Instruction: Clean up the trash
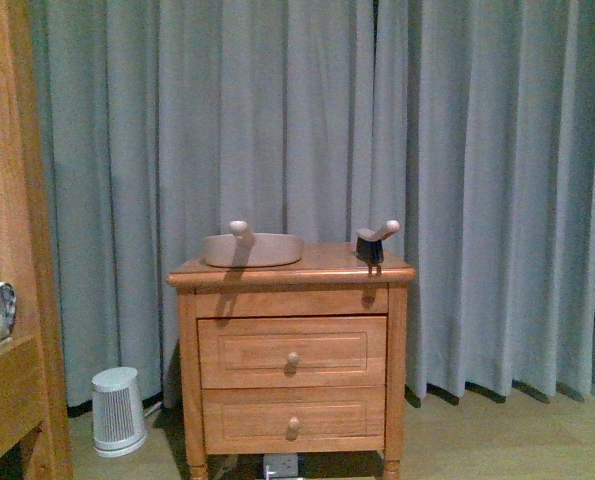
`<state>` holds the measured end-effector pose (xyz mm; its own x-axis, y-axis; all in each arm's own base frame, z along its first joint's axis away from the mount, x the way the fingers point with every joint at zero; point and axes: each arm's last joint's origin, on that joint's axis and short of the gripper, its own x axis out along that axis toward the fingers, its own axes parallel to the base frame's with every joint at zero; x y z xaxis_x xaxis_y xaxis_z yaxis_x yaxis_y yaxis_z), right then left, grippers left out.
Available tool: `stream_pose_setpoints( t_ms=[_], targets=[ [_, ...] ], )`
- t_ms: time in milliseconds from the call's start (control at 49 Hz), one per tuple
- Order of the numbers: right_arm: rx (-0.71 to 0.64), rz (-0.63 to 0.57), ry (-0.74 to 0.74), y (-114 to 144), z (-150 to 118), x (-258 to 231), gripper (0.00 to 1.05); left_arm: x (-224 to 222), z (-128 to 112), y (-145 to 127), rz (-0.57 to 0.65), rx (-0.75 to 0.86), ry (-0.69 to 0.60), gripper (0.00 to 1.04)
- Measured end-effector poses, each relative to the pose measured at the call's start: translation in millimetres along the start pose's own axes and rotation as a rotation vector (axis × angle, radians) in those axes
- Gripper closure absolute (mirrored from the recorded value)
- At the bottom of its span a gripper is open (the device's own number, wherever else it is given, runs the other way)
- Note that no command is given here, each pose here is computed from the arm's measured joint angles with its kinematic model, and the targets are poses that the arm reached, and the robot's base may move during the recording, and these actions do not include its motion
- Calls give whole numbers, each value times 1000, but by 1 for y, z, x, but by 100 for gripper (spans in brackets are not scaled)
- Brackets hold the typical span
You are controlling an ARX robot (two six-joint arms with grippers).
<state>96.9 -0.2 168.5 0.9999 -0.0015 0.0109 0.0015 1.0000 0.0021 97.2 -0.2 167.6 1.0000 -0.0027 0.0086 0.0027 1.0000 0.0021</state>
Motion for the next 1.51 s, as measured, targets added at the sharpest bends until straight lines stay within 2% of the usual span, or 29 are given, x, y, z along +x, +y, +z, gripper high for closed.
stream_pose_setpoints(
  t_ms=[1510],
  targets=[
    [0,3,0,0,0,0,7,0,0,0,0,0,0,8]
  ],
)
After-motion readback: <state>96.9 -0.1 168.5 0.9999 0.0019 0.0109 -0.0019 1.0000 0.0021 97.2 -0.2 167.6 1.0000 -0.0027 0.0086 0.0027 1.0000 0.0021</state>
